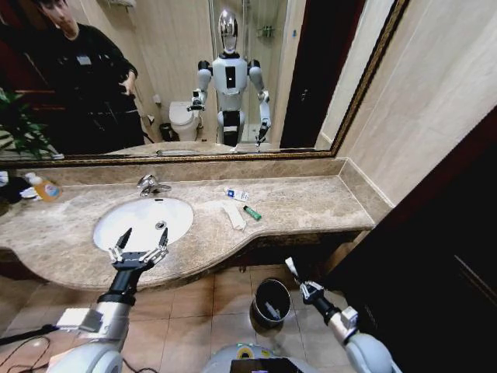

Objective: Pick up the trash from the sink and place it in the trash bin.

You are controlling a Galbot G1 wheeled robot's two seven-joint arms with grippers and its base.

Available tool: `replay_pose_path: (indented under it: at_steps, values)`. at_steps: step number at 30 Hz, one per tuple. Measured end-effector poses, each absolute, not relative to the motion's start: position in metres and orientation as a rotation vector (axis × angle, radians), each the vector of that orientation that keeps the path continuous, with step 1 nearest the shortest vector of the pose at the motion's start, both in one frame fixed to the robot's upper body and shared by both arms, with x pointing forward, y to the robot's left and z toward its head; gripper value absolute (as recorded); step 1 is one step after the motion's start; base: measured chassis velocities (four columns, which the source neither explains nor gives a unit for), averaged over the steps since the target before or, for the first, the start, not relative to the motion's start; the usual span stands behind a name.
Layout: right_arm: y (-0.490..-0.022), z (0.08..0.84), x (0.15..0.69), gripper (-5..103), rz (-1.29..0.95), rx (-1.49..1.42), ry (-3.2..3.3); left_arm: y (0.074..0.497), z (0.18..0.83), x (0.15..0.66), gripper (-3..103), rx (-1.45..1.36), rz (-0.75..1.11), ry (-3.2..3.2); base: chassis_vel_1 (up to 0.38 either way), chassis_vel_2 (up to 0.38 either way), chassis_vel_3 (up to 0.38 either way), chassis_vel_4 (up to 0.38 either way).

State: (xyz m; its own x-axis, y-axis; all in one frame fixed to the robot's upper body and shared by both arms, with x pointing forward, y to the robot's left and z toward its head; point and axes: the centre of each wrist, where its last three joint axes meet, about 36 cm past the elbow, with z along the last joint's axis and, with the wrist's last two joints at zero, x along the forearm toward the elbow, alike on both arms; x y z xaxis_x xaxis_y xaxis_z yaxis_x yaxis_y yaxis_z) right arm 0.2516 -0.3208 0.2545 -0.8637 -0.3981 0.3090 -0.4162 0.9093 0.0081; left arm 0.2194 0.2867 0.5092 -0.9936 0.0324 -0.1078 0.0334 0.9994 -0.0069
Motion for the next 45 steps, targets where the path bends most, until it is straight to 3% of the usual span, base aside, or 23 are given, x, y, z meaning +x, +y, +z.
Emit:
replay_pose_path:
  at_steps: [11, 35, 39, 41, 43, 45]
  values:
    - [-0.301, 0.194, 0.293, 1, 0.182, 0.522, -2.683, 0.287, 0.509, 0.219, 100, 0.050, -0.013, 3.033, 0.000, 0.000, 0.000, 0.000]
    - [-0.275, 0.146, 0.295, -2, 0.208, 0.462, -2.593, 0.287, 0.509, 0.219, 100, 0.050, -0.013, 3.033, 0.000, 0.000, 0.000, 0.000]
    - [-0.272, 0.144, 0.292, 18, 0.189, 0.442, -2.602, 0.287, 0.509, 0.219, 100, 0.050, -0.013, 3.033, 0.000, 0.000, 0.000, 0.000]
    - [-0.271, 0.143, 0.291, 18, 0.186, 0.440, -2.604, 0.287, 0.509, 0.219, 100, 0.050, -0.013, 3.033, 0.000, 0.000, 0.000, 0.000]
    - [-0.270, 0.142, 0.288, 33, 0.179, 0.437, -2.602, 0.287, 0.509, 0.219, 100, 0.050, -0.013, 3.033, 0.000, 0.000, 0.000, 0.000]
    - [-0.270, 0.142, 0.287, 33, 0.177, 0.437, -2.600, 0.287, 0.509, 0.219, 100, 0.050, -0.013, 3.033, 0.000, 0.000, 0.000, 0.000]
